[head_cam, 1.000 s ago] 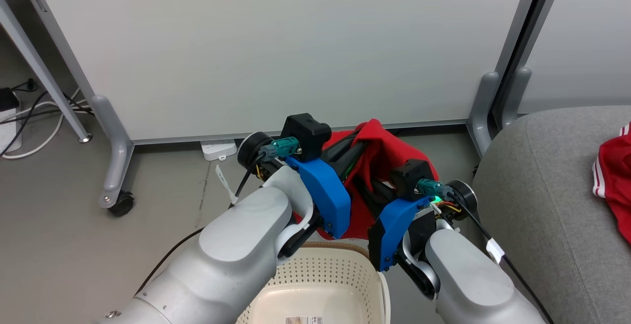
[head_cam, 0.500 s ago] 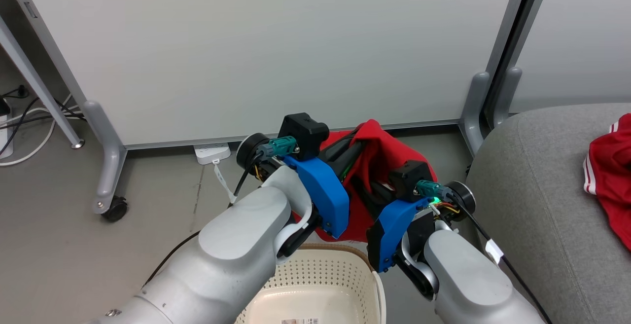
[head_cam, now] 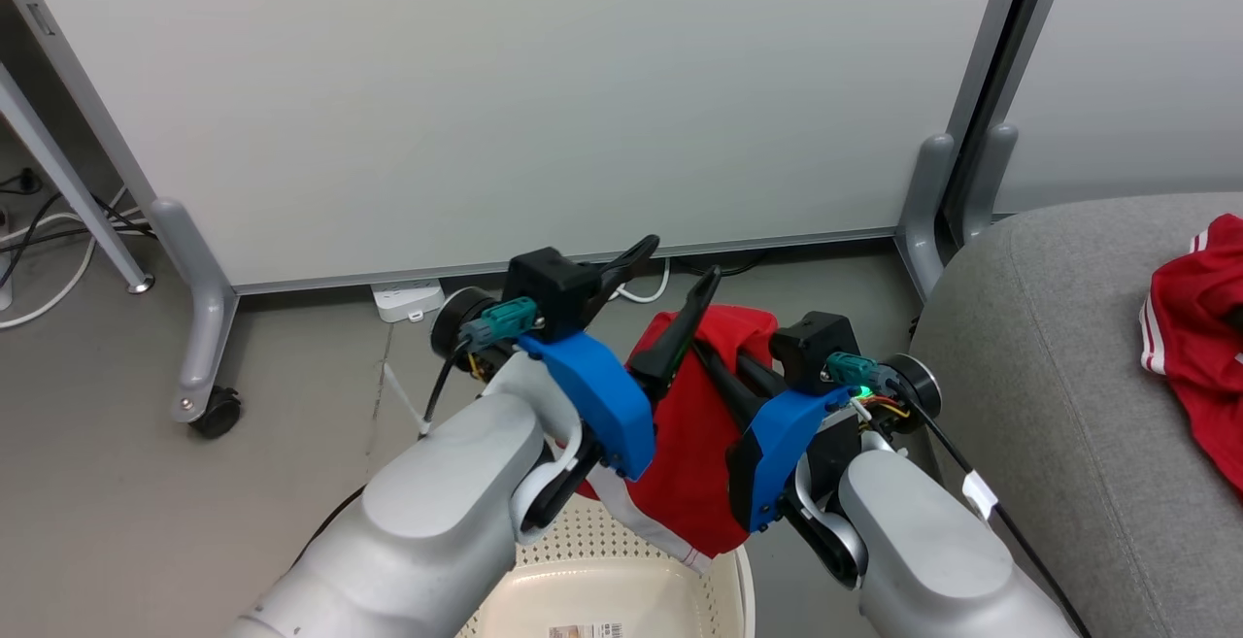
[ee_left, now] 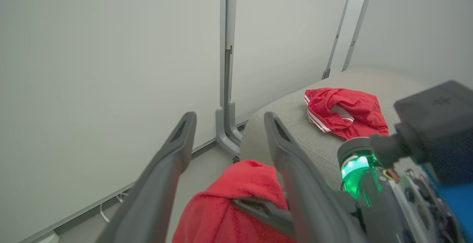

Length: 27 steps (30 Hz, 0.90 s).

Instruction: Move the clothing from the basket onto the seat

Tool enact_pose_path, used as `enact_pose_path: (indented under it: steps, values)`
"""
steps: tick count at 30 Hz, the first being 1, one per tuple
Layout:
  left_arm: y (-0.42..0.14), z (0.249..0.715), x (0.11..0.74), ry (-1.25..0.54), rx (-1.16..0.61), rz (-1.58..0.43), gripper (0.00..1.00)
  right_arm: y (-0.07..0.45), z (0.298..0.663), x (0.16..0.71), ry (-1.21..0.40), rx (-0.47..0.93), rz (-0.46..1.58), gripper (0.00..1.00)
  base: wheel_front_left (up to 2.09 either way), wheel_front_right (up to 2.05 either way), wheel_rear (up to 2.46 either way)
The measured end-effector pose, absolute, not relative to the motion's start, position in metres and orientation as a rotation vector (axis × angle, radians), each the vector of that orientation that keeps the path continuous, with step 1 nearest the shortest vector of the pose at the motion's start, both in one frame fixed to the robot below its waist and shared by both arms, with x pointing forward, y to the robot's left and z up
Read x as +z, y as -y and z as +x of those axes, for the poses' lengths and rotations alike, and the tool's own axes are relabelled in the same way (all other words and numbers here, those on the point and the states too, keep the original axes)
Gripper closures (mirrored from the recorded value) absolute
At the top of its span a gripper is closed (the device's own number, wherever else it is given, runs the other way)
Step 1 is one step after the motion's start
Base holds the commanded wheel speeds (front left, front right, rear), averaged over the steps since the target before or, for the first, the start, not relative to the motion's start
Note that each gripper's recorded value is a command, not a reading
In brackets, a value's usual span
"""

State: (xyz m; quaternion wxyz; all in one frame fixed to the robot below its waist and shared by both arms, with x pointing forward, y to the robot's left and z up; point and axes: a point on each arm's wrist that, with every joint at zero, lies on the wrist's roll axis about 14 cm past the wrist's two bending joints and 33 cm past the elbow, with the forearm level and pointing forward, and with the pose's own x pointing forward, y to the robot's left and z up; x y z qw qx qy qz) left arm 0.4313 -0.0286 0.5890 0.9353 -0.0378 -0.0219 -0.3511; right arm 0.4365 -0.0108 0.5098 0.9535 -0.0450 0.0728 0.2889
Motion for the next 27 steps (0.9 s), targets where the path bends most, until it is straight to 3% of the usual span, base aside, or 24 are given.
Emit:
enact_pose_path:
  steps: [27]
  values:
    - [-0.062,0.382,0.530,0.088,-0.479,-0.135,0.00,0.019,0.454,0.505,-0.139,0.548,-0.073,1.00,0.00,0.00,0.00]
